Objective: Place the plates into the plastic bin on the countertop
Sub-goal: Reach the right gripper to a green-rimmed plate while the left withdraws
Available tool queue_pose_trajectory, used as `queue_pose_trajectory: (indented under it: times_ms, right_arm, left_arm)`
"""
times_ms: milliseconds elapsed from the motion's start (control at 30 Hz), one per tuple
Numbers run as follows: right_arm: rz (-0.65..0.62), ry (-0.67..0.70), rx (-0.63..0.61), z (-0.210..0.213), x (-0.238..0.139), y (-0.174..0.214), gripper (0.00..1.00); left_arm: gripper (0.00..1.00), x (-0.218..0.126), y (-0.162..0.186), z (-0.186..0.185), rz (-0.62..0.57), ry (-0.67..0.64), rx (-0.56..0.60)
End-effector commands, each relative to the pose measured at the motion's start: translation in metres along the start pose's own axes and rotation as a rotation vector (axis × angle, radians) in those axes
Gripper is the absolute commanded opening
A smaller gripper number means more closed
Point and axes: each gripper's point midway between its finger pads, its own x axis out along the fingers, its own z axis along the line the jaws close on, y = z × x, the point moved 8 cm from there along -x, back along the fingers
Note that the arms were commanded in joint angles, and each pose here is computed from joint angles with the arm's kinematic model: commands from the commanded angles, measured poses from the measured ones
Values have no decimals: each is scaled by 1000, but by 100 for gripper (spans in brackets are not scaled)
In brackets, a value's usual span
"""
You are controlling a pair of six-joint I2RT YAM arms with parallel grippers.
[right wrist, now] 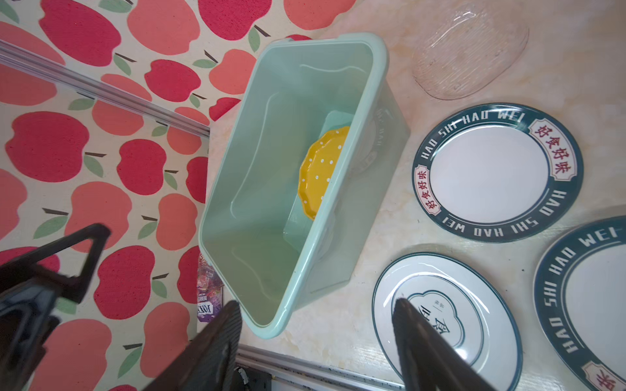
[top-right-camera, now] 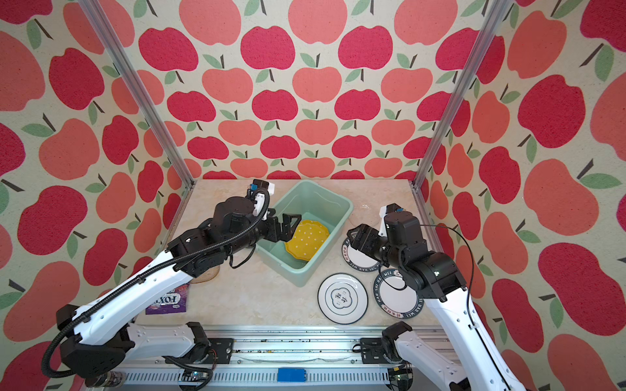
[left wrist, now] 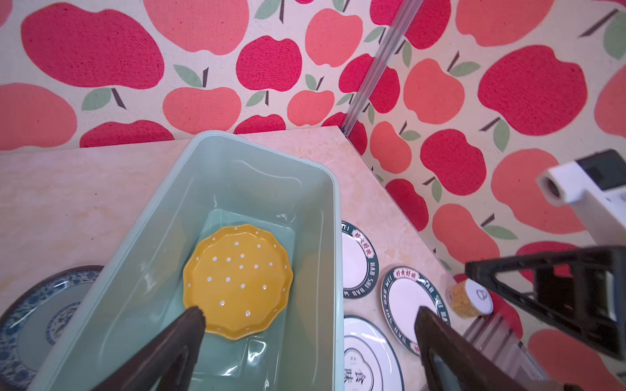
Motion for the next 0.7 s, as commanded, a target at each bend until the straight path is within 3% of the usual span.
queue_pose_trajectory:
  times_ms: [0, 133, 200, 433, 533, 667]
  right_arm:
    - [144, 108, -45, -20, 13, 17, 74]
    - [252, 145, -42, -39, 31, 26, 75]
    - [286, 163, 1, -50, 38, 27, 75]
    - [355, 211, 89, -75, 61, 13, 75]
    - [333, 207, 131, -84, 74, -3, 75]
    - [307, 236, 212, -110, 92, -18, 74]
  left_arm:
    - [99, -29, 31, 9, 157, 1, 271]
    - [99, -56, 59, -5, 241, 148, 476]
    - [99, -60, 71, -9, 280, 157, 584]
    - [99, -36, 97, -22, 482, 171, 827]
    - [99, -23, 95, -34, 477, 196, 889]
    - [99, -6, 92, -54, 426, 278, 873]
